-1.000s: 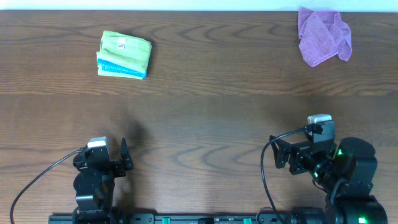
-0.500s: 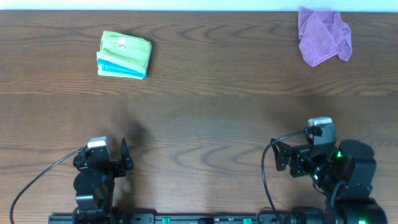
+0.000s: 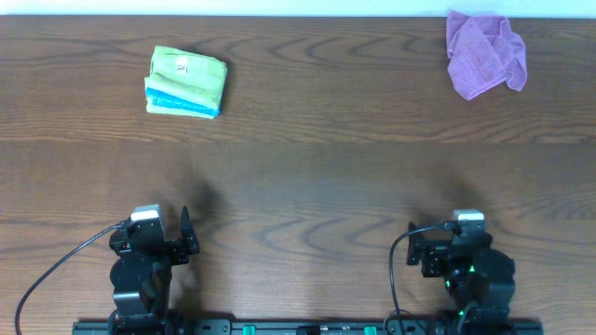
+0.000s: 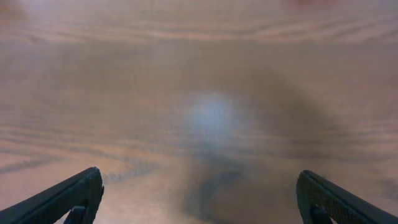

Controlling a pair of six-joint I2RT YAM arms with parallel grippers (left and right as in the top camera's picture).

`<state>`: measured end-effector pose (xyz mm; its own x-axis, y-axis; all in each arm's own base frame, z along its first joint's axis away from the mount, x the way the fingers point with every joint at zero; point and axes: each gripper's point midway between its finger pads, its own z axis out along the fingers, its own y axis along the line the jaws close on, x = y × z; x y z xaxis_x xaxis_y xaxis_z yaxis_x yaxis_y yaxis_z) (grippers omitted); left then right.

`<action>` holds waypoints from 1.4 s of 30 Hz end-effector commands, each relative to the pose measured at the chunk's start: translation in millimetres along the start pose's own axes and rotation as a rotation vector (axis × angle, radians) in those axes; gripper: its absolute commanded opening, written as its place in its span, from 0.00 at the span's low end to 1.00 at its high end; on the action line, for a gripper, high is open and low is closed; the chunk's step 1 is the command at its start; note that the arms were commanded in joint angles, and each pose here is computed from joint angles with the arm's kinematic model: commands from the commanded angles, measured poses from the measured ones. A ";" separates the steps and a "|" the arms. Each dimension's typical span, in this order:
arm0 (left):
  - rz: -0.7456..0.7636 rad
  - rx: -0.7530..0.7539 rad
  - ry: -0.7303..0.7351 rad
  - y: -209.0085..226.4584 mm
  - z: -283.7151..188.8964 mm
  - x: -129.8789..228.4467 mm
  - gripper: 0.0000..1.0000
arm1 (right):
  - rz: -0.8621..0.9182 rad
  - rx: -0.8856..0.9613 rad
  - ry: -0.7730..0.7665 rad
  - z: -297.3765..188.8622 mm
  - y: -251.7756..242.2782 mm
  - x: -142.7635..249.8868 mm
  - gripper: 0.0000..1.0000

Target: Fold the cloth

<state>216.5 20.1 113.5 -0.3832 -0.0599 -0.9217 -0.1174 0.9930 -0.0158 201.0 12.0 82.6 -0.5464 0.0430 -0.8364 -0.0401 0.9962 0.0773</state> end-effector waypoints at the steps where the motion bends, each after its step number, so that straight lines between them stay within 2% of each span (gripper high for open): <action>1: 0.010 -0.014 0.016 2.2 2.1 7.6 0.95 | -0.019 0.035 -0.022 0.5 -6.5 -1.5 0.99; 6: 0.010 -0.014 0.016 2.2 2.1 7.6 0.95 | -0.038 0.120 -0.018 -4.2 -20.9 2.8 0.99; 42: 0.010 -0.014 0.016 2.2 2.1 7.6 0.95 | -0.038 0.119 -0.010 -4.1 -20.7 4.5 0.99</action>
<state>216.5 20.1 113.8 -0.3818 -0.0599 -0.9223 -0.1174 0.9930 -0.0159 196.5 -6.3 82.9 -0.5353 0.0158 -0.8445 0.0347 0.9994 -0.0033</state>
